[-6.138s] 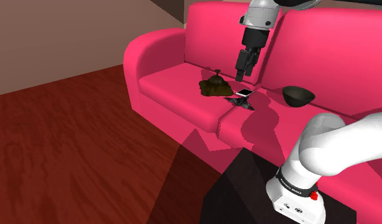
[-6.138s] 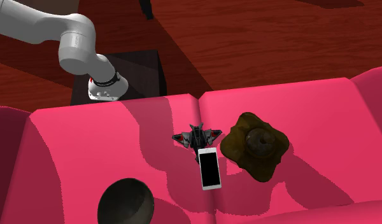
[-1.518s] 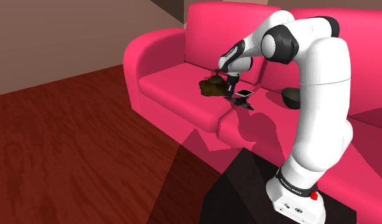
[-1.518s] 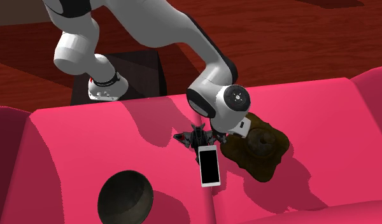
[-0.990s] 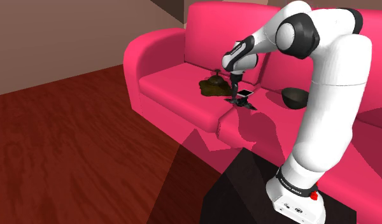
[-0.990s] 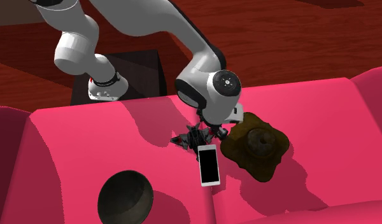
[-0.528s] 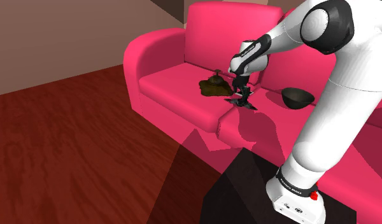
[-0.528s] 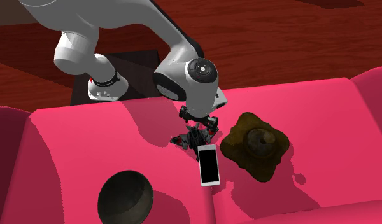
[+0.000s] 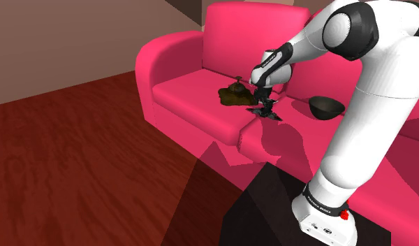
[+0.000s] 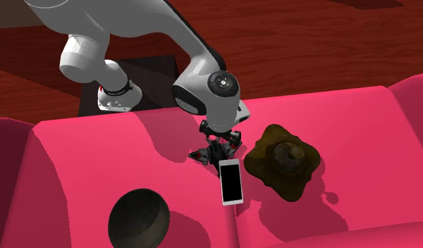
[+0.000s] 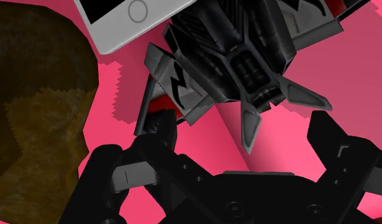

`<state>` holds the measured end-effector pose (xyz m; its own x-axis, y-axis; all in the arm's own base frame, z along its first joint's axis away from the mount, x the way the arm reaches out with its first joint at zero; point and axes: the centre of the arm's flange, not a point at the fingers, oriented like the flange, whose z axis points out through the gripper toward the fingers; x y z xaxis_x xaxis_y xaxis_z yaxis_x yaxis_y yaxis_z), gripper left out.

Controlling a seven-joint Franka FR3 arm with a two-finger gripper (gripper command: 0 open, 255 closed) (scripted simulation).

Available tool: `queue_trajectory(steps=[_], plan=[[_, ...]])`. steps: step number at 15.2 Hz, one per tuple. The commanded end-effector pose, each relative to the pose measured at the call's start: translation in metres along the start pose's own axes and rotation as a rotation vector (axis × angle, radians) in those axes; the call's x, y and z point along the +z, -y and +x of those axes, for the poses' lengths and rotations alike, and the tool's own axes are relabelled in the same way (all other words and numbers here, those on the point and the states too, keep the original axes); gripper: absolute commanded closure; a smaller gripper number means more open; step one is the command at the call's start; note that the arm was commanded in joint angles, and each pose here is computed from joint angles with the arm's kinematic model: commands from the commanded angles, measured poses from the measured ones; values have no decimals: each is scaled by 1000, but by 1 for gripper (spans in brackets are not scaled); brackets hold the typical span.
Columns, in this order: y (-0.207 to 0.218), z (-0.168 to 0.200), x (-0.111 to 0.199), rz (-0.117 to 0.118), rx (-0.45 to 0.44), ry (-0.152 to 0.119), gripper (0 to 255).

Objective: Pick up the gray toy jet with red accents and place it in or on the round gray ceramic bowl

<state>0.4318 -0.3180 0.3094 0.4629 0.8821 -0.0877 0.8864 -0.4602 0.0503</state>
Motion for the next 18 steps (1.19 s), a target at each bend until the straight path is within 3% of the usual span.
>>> queue_trajectory(steps=[1,4,5,14,18], plan=[[2,-3,5,11,4,2,0],[2,-3,5,11,4,2,0],[3,-2,5,11,4,2,255],[2,-3,5,11,4,2,255],[1,-5,-16,11,4,2,255]])
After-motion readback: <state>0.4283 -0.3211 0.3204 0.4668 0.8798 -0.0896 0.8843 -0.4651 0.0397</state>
